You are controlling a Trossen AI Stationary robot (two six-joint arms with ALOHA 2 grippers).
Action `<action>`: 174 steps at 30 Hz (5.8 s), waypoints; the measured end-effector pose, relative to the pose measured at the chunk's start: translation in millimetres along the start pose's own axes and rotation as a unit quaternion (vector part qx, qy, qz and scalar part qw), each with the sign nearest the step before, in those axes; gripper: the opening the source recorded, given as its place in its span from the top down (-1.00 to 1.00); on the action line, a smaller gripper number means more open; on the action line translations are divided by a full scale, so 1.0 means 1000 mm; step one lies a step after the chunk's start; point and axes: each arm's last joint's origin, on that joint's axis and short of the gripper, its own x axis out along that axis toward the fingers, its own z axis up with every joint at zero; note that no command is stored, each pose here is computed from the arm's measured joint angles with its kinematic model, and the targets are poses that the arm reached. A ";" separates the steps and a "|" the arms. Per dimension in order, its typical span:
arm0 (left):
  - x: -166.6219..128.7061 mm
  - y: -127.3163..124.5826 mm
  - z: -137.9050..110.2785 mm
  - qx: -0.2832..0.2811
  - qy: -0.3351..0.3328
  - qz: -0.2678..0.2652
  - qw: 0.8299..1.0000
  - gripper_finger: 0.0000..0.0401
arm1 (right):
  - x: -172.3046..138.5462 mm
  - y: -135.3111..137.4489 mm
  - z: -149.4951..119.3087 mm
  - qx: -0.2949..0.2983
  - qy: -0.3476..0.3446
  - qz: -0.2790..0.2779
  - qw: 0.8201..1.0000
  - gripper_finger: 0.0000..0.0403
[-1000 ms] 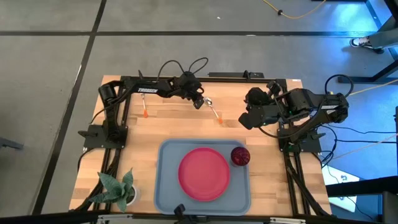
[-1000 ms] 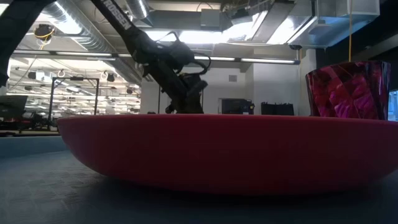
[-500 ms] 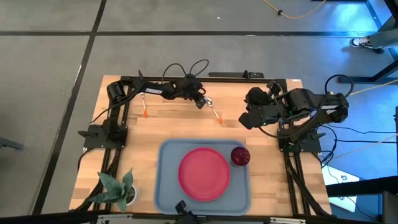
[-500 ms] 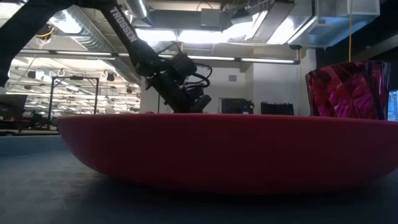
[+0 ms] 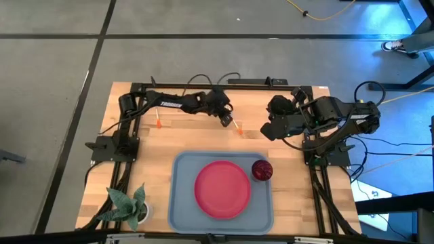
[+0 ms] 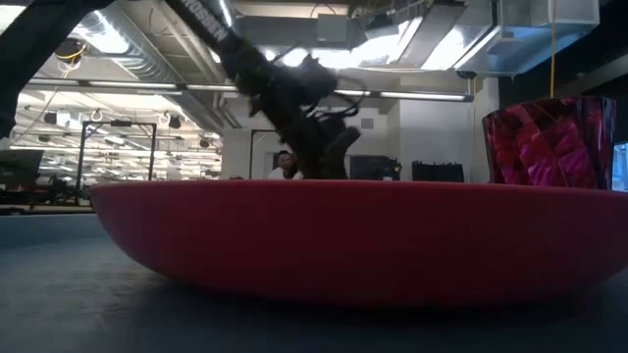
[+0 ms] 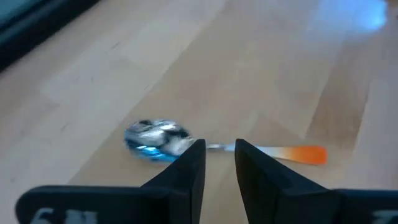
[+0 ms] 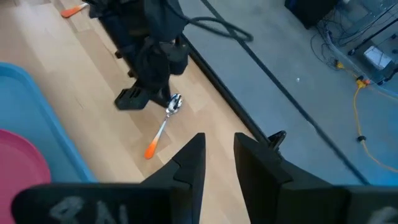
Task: Pick and place plate/cup/fork/spoon on tray
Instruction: Put the orange spoon on the blue serving tray to the left of the pink plate
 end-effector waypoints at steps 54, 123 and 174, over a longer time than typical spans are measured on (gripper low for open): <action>0.025 -0.082 -0.009 -0.269 0.018 0.128 0.954 0.61 | -0.078 0.035 -0.047 -0.234 -0.112 0.117 0.959 0.55; 0.030 -0.028 0.046 0.563 0.170 -0.044 0.808 0.61 | -0.092 -0.021 -0.045 0.004 -0.134 0.150 0.979 0.55; 0.038 -0.076 0.025 -0.169 0.153 0.067 0.971 0.61 | -0.092 -0.024 -0.045 0.020 -0.123 0.164 0.979 0.55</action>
